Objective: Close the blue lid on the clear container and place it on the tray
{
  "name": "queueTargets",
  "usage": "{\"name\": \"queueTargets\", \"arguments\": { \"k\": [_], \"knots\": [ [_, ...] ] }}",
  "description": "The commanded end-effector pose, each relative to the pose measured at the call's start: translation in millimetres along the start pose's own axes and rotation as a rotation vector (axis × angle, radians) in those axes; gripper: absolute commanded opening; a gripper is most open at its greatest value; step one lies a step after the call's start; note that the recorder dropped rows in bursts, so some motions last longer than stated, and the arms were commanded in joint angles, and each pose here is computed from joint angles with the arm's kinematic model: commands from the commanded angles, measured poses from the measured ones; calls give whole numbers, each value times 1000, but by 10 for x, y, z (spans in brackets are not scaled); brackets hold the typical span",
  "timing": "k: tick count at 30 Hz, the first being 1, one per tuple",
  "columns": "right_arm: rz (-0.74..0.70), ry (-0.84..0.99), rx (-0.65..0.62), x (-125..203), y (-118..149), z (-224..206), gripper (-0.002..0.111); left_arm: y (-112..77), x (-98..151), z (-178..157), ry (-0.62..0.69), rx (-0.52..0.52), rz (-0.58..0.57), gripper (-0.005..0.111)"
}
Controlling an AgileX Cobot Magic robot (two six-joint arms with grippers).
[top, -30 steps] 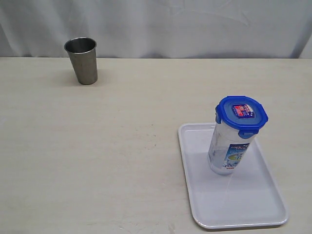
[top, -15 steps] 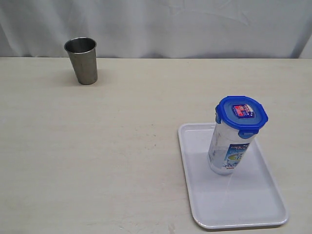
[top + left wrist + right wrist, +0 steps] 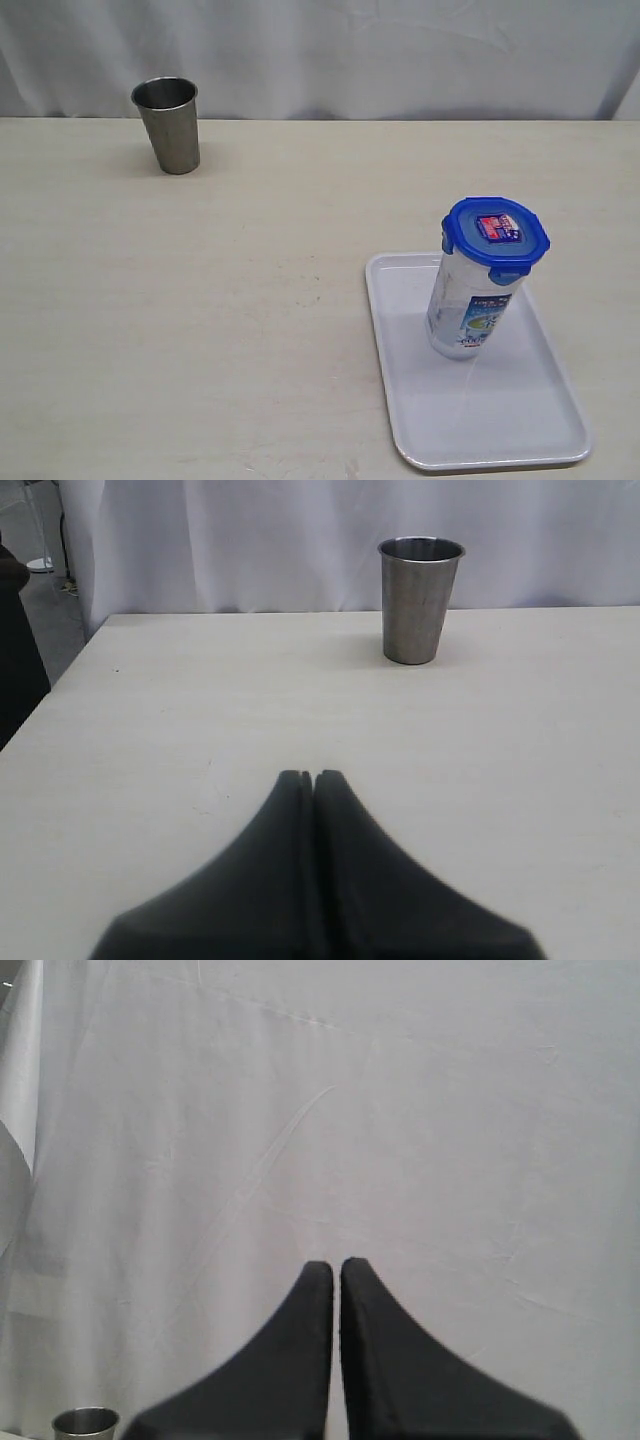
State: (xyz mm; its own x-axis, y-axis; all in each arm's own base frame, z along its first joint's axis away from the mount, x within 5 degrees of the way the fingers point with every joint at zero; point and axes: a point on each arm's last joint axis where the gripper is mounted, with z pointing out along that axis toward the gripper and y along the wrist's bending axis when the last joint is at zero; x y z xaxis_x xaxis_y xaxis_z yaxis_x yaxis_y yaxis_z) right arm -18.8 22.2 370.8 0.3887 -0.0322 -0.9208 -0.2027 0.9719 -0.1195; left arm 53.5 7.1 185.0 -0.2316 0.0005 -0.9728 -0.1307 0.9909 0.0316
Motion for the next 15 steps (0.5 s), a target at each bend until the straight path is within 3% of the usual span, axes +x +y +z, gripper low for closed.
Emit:
{"name": "queueTargets", "arguments": {
  "k": [1, 9, 15],
  "knots": [
    [-26, -25, 51, 24, -46, 6, 4, 2, 4, 2, -3, -4, -10, 0],
    [51, 80, 282, 369, -234, 51, 4, 1, 12, 2, 6, -3, -12, 0],
    [-107, 55, 270, 931, -241, 132, 4, 1, 12, 2, 6, -3, -12, 0]
  ]
}}
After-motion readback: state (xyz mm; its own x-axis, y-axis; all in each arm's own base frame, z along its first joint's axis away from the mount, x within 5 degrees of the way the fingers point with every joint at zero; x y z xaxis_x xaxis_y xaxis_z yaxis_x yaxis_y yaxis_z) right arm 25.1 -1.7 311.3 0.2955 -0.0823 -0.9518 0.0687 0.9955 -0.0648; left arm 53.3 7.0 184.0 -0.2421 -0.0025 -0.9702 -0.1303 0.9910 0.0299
